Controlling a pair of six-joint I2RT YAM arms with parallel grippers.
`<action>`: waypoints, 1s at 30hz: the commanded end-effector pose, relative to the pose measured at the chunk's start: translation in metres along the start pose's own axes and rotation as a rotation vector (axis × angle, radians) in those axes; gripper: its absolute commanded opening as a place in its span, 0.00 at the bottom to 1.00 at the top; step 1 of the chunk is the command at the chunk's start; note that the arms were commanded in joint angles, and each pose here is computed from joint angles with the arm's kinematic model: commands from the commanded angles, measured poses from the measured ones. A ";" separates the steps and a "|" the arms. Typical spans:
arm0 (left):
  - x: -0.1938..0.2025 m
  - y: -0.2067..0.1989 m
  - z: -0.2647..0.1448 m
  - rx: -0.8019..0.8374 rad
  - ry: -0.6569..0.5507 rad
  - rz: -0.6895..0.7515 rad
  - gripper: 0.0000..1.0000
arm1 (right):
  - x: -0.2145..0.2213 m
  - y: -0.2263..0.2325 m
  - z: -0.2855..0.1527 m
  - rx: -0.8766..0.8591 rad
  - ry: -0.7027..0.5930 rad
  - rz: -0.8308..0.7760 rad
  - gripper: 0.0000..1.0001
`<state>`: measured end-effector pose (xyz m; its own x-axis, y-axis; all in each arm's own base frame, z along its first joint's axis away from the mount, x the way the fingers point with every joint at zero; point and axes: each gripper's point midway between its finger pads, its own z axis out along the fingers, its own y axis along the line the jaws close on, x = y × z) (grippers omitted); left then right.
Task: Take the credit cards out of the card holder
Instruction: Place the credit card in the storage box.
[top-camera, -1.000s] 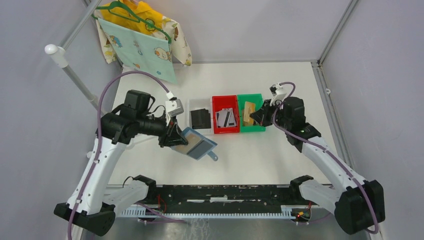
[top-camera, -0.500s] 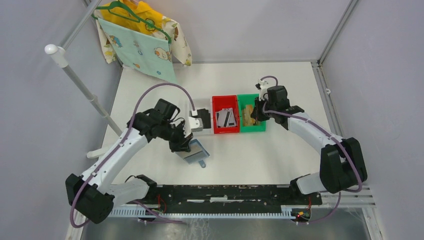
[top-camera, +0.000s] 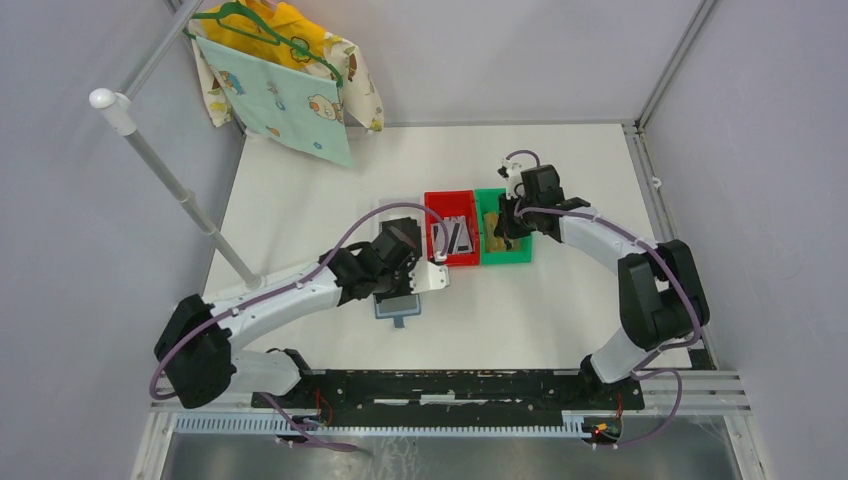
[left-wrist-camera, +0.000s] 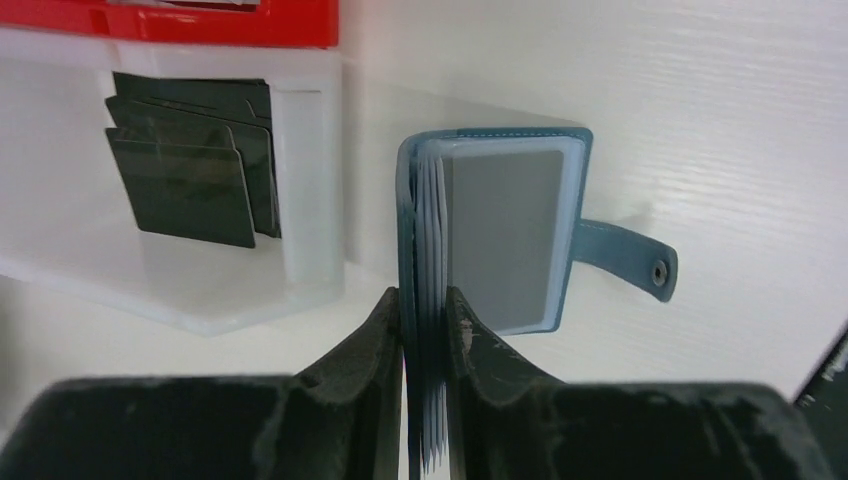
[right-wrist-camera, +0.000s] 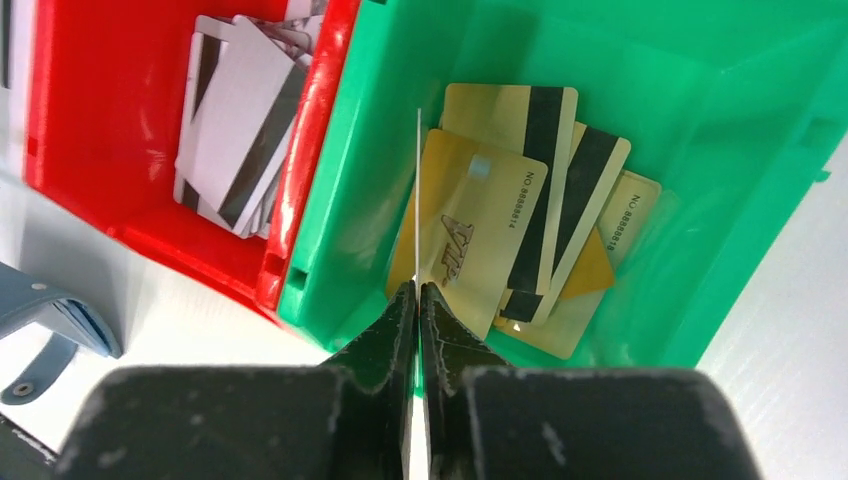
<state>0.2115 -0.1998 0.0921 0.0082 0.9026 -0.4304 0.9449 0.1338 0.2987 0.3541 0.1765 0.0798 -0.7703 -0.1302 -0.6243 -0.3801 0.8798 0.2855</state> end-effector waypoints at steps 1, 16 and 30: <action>-0.024 0.039 0.009 -0.239 0.027 0.016 0.02 | -0.020 -0.008 0.003 0.037 -0.028 -0.032 0.18; -0.035 -0.016 0.029 -0.143 0.054 0.004 0.02 | -0.069 -0.006 -0.059 0.136 -0.226 -0.058 0.65; -0.033 0.009 0.033 -0.460 0.066 0.237 0.02 | -0.034 0.063 -0.082 -0.166 -0.352 0.012 0.76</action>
<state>0.1958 -0.2274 0.0479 0.1243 0.9609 -0.2473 0.8198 0.0410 0.5711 0.3196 0.1777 0.1618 -0.6058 0.0237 -0.7952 -0.4185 0.8406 0.3438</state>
